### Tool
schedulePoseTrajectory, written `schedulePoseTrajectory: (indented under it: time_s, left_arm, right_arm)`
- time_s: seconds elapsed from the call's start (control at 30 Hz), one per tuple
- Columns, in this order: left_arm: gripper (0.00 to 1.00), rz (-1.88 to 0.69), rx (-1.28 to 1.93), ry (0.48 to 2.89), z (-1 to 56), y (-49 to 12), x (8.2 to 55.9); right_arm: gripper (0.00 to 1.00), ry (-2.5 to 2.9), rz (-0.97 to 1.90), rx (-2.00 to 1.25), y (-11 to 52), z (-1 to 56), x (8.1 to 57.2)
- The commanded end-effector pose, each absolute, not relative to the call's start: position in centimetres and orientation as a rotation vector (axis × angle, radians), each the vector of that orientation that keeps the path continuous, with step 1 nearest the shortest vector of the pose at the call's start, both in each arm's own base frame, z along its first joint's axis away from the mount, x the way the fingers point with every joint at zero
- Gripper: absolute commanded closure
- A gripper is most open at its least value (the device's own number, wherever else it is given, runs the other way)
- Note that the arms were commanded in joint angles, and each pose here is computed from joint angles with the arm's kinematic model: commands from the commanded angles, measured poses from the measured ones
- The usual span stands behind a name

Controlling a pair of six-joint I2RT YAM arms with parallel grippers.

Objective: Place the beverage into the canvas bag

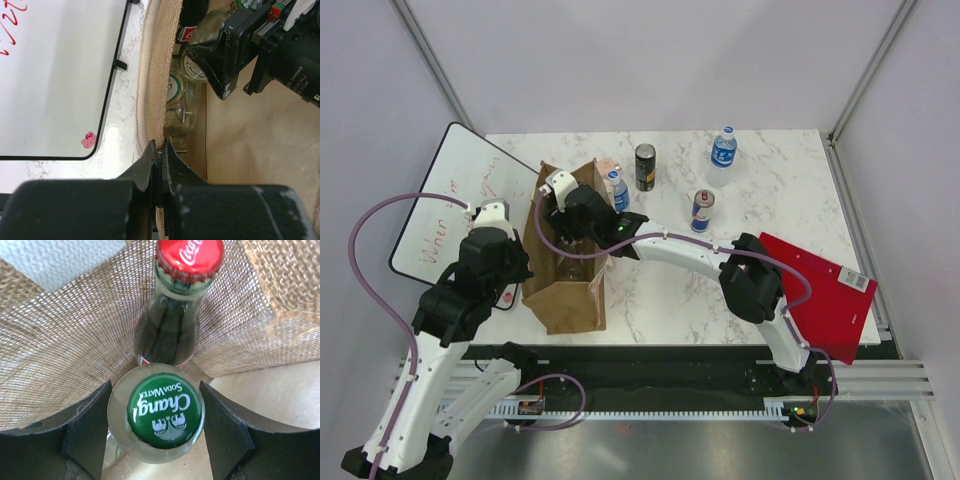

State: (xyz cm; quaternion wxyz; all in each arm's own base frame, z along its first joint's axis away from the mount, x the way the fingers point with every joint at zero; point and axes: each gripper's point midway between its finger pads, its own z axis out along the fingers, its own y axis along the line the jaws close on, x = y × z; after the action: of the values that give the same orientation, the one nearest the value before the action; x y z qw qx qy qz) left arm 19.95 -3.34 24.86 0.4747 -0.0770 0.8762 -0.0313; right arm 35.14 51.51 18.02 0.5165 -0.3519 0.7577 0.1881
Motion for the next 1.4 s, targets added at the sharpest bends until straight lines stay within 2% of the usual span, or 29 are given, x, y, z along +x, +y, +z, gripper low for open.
schedulePoseTrajectory:
  time_s: [0.0, 0.23, 0.47, 0.7, 0.8, 0.9, 0.93, 1.0, 1.13, 1.23, 1.37]
  left_arm:
    - [0.98, -0.106, -0.198, 2.104, 25.7, -3.7, 20.4]
    - [0.98, -0.107, -0.197, 2.096, 25.8, -3.5, 20.2]
    - [0.98, -0.101, -0.199, 2.102, 25.6, -3.5, 20.1]
    - [0.98, -0.103, -0.195, 2.102, 25.9, -3.6, 20.3]
    - [0.98, -0.11, -0.194, 2.101, 25.9, -3.7, 20.4]
    - [0.98, -0.124, -0.192, 2.101, 26.0, -3.8, 20.2]
    - [0.98, -0.125, -0.189, 2.101, 26.0, -3.9, 20.2]
    - [0.98, -0.121, -0.187, 2.102, 26.0, -3.8, 20.2]
    - [0.98, -0.133, -0.182, 2.099, 26.2, -4.0, 20.2]
    - [0.98, -0.138, -0.181, 2.097, 26.4, -4.1, 20.3]
    - [0.98, -0.14, -0.18, 2.096, 26.5, -4.1, 20.3]
  right_arm:
    - [1.0, 1.743, 0.532, -0.77, 52.1, 22.3, 34.9]
    - [1.0, 1.692, 0.307, -0.683, 49.3, 23.1, 38.4]
    - [1.0, 1.66, 0.309, -0.659, 48.9, 25.5, 38.9]
    - [0.99, 1.714, 0.343, -0.657, 49.3, 22.8, 39.1]
    - [0.92, 1.742, 0.381, -0.638, 49.5, 21.9, 39.0]
    - [0.82, 1.766, 0.392, -0.629, 49.4, 21.0, 39.0]
    - [0.75, 1.777, 0.393, -0.627, 49.3, 20.5, 38.8]
    - [0.71, 1.789, 0.384, -0.625, 49.2, 19.8, 38.9]
    - [0.49, 1.802, 0.378, -0.615, 49.1, 19.3, 38.9]
    - [0.38, 1.816, 0.347, -0.602, 48.4, 19.3, 39.1]
    - [0.29, 1.807, 0.357, -0.603, 48.3, 20.2, 38.9]
